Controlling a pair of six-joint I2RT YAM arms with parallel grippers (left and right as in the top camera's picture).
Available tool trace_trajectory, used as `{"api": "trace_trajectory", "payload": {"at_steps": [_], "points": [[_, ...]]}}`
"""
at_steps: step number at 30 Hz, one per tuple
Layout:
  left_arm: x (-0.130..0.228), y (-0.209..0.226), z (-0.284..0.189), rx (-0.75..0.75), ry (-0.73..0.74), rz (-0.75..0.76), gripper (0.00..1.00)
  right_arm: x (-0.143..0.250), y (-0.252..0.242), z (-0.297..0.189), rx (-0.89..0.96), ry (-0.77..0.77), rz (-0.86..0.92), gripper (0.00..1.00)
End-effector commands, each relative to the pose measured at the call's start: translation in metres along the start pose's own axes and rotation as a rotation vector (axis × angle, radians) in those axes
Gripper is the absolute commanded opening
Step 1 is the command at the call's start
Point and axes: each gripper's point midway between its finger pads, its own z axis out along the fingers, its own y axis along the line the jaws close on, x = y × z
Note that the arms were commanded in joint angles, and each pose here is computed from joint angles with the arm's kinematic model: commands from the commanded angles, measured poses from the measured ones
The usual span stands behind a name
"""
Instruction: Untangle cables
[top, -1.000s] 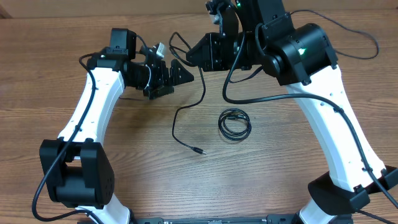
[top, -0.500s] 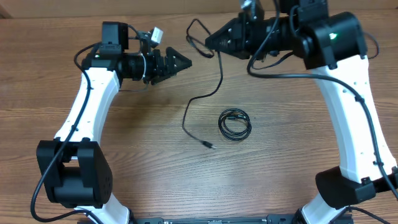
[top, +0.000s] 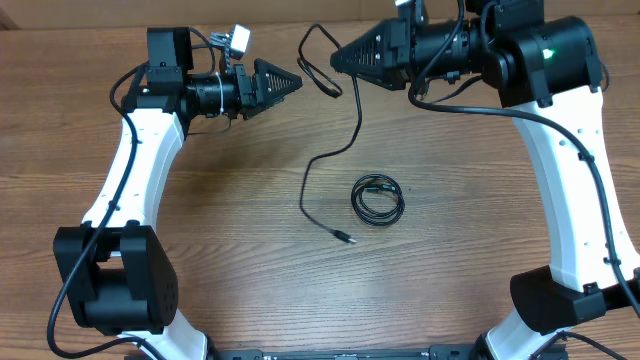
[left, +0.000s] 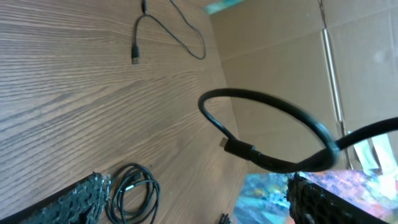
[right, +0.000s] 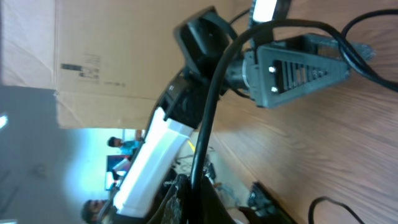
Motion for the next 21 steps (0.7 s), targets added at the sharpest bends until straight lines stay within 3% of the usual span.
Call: {"api": "trace_trajectory", "payload": {"at_steps": [1, 21], "points": [[0.001, -0.011, -0.003, 0.041, 0.008, 0.008, 0.95, 0.003, 0.014, -0.001, -0.062, 0.029, 0.046, 0.04], [-0.019, -0.031, 0.008, 0.076, -0.047, 0.136, 0.94, 0.007, 0.043, 0.002, -0.169, 0.092, 0.150, 0.04]]}}
